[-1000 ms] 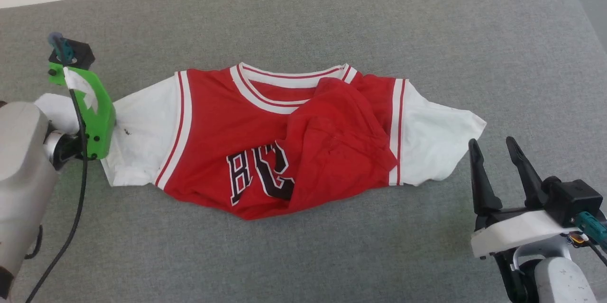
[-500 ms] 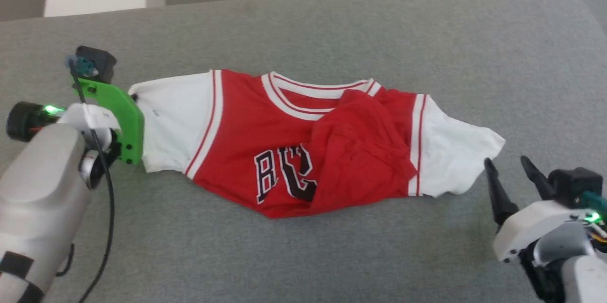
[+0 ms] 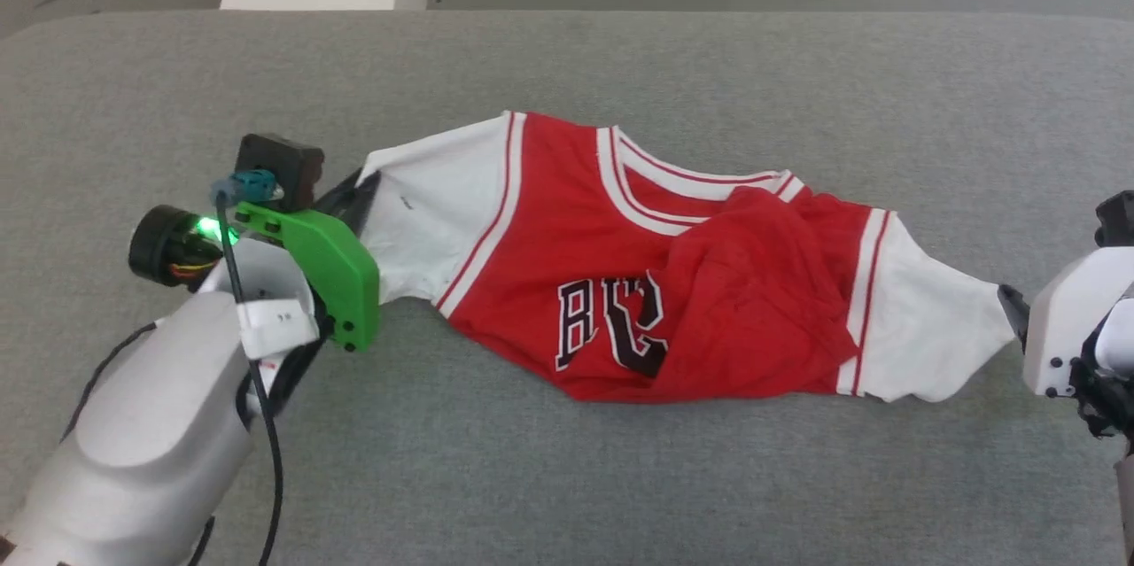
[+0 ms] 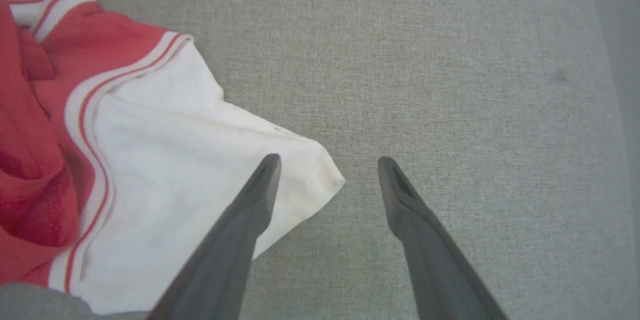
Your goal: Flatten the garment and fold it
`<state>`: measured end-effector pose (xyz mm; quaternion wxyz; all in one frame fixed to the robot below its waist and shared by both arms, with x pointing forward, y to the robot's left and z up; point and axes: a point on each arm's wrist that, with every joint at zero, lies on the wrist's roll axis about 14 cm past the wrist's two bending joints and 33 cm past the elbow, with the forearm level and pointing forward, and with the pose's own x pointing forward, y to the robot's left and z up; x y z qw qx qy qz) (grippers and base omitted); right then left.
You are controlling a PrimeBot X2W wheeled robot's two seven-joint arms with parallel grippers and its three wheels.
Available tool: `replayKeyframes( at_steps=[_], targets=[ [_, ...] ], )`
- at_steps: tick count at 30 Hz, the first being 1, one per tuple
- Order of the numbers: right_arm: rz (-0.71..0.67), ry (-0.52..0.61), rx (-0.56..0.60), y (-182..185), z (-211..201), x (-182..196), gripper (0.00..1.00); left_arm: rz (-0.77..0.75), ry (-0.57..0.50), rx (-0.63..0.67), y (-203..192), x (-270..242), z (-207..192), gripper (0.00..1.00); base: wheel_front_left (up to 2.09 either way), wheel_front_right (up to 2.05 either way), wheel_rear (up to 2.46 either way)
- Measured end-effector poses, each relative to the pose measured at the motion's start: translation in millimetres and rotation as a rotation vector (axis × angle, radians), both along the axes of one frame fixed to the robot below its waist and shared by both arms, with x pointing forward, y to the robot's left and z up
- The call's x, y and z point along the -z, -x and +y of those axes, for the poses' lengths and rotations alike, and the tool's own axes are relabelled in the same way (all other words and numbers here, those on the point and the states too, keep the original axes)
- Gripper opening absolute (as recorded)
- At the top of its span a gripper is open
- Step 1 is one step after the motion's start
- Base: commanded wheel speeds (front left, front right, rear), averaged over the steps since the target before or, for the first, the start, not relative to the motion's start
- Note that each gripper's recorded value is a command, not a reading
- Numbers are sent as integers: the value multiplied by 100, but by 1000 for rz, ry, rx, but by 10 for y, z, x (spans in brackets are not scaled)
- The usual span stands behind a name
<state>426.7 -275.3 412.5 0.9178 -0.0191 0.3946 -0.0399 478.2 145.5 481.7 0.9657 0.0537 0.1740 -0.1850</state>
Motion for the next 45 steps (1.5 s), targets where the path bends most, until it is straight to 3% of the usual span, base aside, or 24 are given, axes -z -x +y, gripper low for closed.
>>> replayKeyframes(
  at_steps=[12,13,14,21,25,34,41,45],
  targets=[
    [165,40,-61,-95,141,483,100,-21,12,2,106,-53,-47,0,0,0,0],
    [166,45,-73,-111,160,500,44,-14,10,-2,114,-26,-31,0,0,0,0],
    [166,47,-82,-120,178,513,0,-10,8,-7,118,-10,-17,0,0,0,0],
    [93,51,-130,-169,276,417,0,-14,8,-47,176,6,83,0,0,0,0],
    [-24,68,-150,-255,265,139,0,-69,30,-78,193,-147,140,0,0,0,0],
    [-467,115,-216,-517,284,-1214,0,-322,116,-165,266,-907,304,0,0,0,0],
    [-785,162,-265,-391,349,-2338,0,-585,170,-210,486,-1749,449,0,0,0,0],
    [-900,174,-290,-265,430,-2824,0,-725,194,-227,667,-2226,545,0,0,0,0]
  ],
)
